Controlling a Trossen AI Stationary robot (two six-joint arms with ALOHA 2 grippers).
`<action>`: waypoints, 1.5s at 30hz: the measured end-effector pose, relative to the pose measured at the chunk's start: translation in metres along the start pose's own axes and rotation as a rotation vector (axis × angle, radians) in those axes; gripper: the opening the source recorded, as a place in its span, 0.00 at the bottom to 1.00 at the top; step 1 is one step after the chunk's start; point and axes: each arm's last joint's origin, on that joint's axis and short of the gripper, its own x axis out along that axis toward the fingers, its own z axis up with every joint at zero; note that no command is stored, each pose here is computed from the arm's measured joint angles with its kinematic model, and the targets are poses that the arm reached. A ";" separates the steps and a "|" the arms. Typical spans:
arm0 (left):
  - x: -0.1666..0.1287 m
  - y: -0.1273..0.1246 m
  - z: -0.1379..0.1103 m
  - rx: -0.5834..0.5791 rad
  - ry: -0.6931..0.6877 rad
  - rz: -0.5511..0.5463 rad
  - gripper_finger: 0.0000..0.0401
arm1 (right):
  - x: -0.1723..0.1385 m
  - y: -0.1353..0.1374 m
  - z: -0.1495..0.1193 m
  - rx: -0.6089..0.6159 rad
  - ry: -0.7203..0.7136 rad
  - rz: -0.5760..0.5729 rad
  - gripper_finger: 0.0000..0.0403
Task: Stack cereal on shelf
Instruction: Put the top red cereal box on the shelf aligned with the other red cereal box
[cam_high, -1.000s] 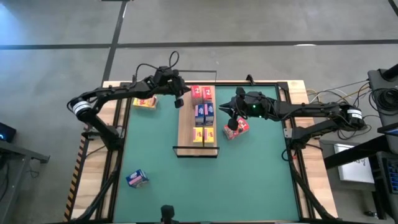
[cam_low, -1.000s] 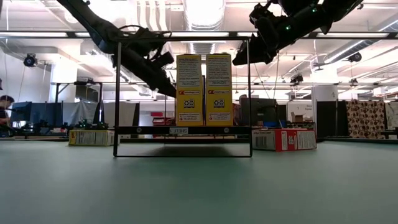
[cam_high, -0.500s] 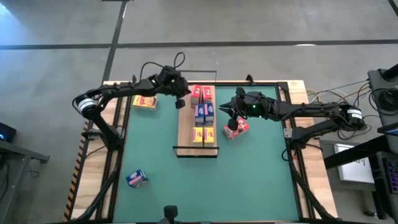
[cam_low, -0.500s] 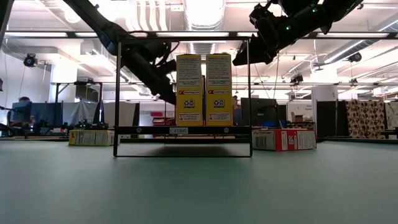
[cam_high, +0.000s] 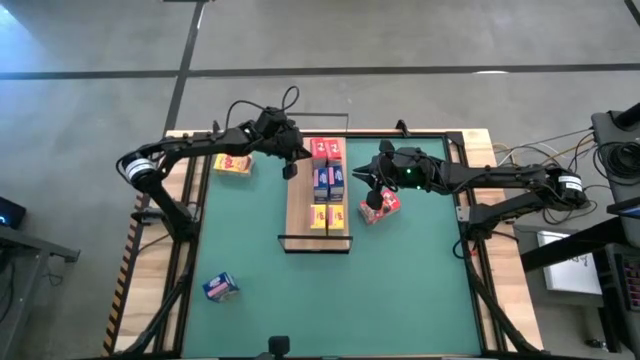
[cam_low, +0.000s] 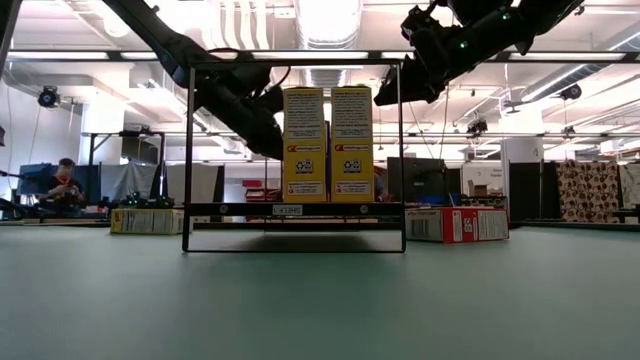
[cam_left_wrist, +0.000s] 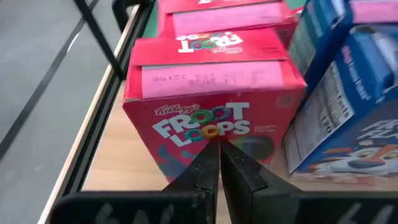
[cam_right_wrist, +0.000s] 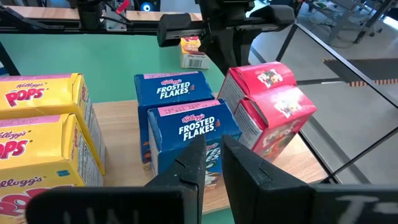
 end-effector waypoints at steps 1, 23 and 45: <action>0.000 0.000 -0.001 -0.004 0.013 0.010 0.00 | 0.000 0.000 0.000 0.000 0.000 0.000 0.09; -0.005 0.023 0.003 0.119 0.000 0.298 0.00 | 0.000 0.000 0.000 0.000 0.000 0.000 0.09; 0.002 0.020 0.003 0.193 -0.081 0.161 0.00 | 0.000 0.000 0.000 -0.009 0.000 0.000 0.09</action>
